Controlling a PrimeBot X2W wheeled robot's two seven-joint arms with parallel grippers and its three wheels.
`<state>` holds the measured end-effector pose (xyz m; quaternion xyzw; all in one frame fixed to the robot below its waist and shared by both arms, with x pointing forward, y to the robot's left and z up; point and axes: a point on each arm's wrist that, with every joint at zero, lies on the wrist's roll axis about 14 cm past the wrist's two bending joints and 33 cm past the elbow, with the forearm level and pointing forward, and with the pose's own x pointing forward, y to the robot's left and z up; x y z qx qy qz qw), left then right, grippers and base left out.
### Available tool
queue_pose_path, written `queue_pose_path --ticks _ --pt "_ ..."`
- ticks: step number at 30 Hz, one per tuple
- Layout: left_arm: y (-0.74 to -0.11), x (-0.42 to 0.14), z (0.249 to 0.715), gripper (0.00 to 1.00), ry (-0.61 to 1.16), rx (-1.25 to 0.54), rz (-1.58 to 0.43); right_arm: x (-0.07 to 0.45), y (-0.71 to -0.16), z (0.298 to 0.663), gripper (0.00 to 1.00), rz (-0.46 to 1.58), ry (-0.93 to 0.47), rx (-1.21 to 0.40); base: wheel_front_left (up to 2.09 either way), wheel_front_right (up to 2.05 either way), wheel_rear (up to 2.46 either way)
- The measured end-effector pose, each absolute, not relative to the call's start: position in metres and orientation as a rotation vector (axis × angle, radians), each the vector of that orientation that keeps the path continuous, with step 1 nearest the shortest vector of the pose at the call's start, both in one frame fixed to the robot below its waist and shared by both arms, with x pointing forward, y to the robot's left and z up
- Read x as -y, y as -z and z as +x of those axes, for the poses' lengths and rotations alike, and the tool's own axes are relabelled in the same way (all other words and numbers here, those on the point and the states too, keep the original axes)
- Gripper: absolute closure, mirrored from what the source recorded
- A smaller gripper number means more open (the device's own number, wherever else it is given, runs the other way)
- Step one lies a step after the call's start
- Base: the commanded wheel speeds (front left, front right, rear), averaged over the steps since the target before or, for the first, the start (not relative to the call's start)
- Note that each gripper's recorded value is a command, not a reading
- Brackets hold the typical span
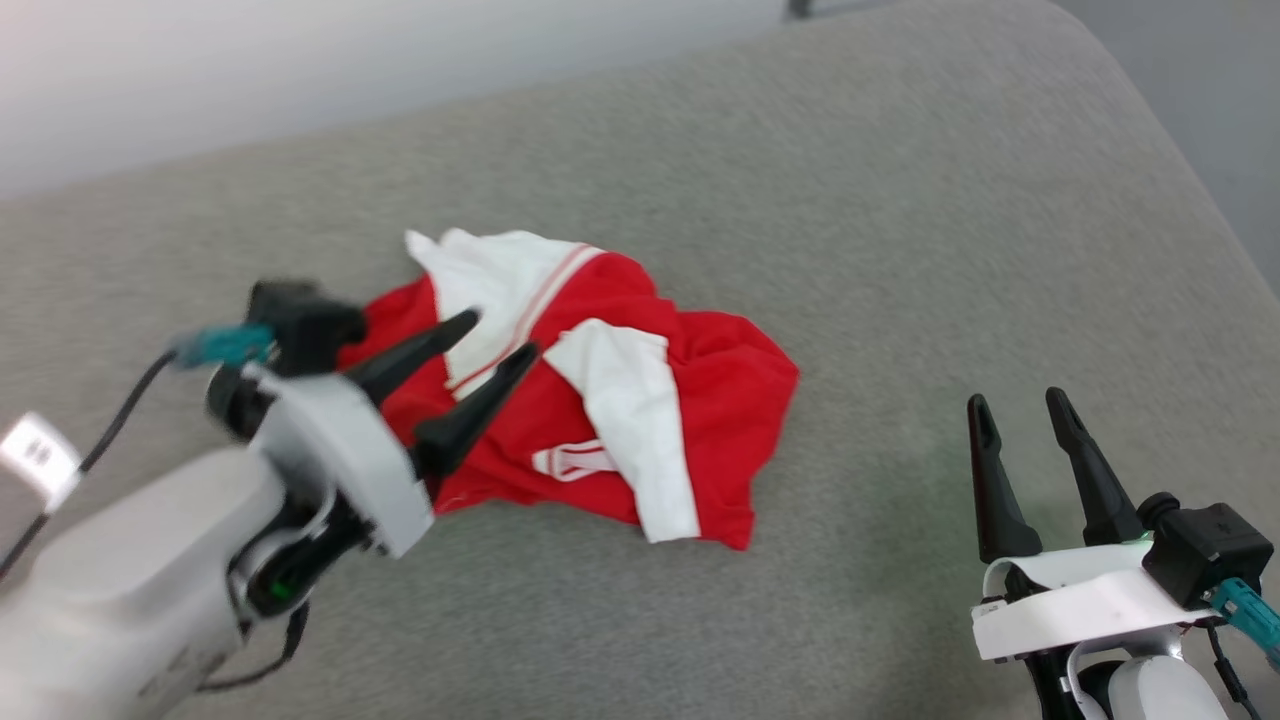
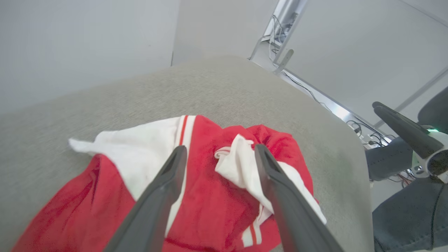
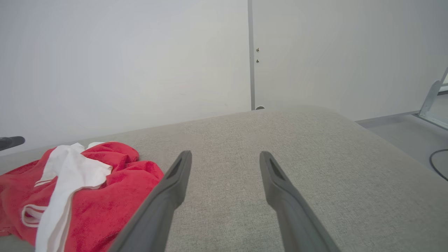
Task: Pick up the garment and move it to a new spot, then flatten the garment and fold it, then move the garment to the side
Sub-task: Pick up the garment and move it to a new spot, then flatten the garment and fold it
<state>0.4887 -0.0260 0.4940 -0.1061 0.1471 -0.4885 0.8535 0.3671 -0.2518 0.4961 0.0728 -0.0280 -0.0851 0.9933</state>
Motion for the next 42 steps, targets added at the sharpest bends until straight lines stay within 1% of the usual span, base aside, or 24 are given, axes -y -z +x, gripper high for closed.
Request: queue_pose_path --ticks 5,8,12,18,24,27,31,37,42 --pt "-0.486 -0.028 0.487 0.0 0.842 -0.323 -0.274 0.239 -0.502 0.373 0.0 0.144 0.126 0.075 0.0 0.0 0.0" --pt "-0.496 -0.058 0.49 0.0 0.717 -0.266 -0.353 0.232 -0.503 0.375 0.0 0.145 0.103 0.078 0.0 0.0 0.0" --pt "-0.483 -0.099 0.471 0.0 0.563 -0.251 -0.429 0.221 -0.499 0.374 0.0 0.143 0.07 0.068 0.0 0.0 0.0" --pt "-0.474 -0.15 0.444 0.0 0.379 -0.2 -0.452 0.211 -0.5 0.375 0.0 0.136 0.039 0.071 0.0 0.0 0.0" --pt "-0.481 -0.189 0.428 0.0 0.252 -0.103 -0.367 0.206 -0.502 0.373 0.0 0.134 0.025 0.076 0.0 0.0 0.0" --pt "-0.485 -0.201 0.422 0.0 0.215 -0.06 -0.264 0.207 -0.505 0.373 0.0 0.132 0.025 0.084 0.0 0.0 0.0" --pt "-0.486 -0.2 0.415 0.0 0.189 -0.026 -0.169 0.208 -0.51 0.373 0.0 0.13 0.026 0.099 0.0 0.0 0.0" --pt "-0.505 -0.203 0.413 0.0 0.159 0.057 -0.048 0.209 -0.521 0.375 0.0 0.126 0.026 0.132 0.0 0.0 0.0" --pt "-0.503 -0.205 0.407 0.0 0.131 0.06 -0.011 0.209 -0.525 0.376 0.0 0.128 0.026 0.145 0.0 0.0 0.0"
